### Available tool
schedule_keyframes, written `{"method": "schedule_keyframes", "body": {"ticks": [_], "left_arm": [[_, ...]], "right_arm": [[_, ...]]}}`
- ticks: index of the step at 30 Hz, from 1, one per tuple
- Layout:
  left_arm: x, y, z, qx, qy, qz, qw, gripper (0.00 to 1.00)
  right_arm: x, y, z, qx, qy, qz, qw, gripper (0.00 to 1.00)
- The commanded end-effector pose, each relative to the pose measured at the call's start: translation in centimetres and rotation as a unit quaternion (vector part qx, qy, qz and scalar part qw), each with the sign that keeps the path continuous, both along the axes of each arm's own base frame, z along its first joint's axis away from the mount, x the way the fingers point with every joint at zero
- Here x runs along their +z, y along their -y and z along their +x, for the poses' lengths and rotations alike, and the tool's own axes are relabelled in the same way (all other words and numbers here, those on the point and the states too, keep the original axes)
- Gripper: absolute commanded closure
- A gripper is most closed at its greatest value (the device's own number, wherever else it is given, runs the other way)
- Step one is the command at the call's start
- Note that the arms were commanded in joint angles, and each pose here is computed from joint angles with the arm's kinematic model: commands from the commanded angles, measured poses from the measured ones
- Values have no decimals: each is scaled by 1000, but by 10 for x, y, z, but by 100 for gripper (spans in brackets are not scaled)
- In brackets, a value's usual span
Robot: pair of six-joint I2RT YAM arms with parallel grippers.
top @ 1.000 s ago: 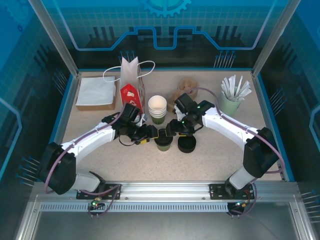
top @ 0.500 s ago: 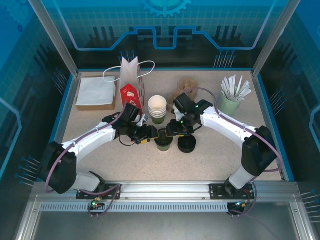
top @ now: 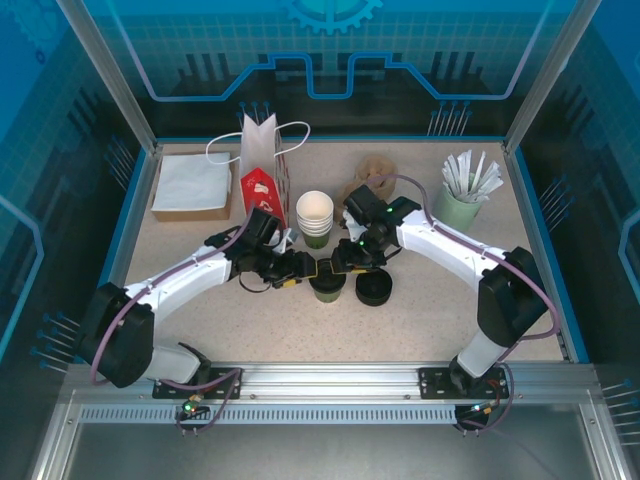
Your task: Pack the takeout coffee
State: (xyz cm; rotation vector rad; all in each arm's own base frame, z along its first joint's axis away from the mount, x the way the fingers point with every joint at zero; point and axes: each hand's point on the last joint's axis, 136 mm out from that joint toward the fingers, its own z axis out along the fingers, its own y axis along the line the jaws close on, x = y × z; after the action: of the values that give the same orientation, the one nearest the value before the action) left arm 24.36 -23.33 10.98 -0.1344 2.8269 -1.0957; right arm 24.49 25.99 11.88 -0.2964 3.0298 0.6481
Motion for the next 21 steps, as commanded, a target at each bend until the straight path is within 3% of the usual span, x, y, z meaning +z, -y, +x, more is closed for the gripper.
{"method": "schedule_keyframes", "body": {"ticks": [1,11,18,21], "left_arm": [[-59,-41,-33,16,-79,115,990,45],[-65,-43,-40,20,-85,110,990,46],[-19,-17,-7,25,-32,47,998,37],[5,-11,8,23,-6,38,999,31]], "right_arm": [[-40,32,-26,14,-53,-106,993,55],[-33,28,-22,14,-37,-93,995,55],[13,2,1,6,36,-4,999,51],[30,-3,7,-1,58,30,998,43]]}}
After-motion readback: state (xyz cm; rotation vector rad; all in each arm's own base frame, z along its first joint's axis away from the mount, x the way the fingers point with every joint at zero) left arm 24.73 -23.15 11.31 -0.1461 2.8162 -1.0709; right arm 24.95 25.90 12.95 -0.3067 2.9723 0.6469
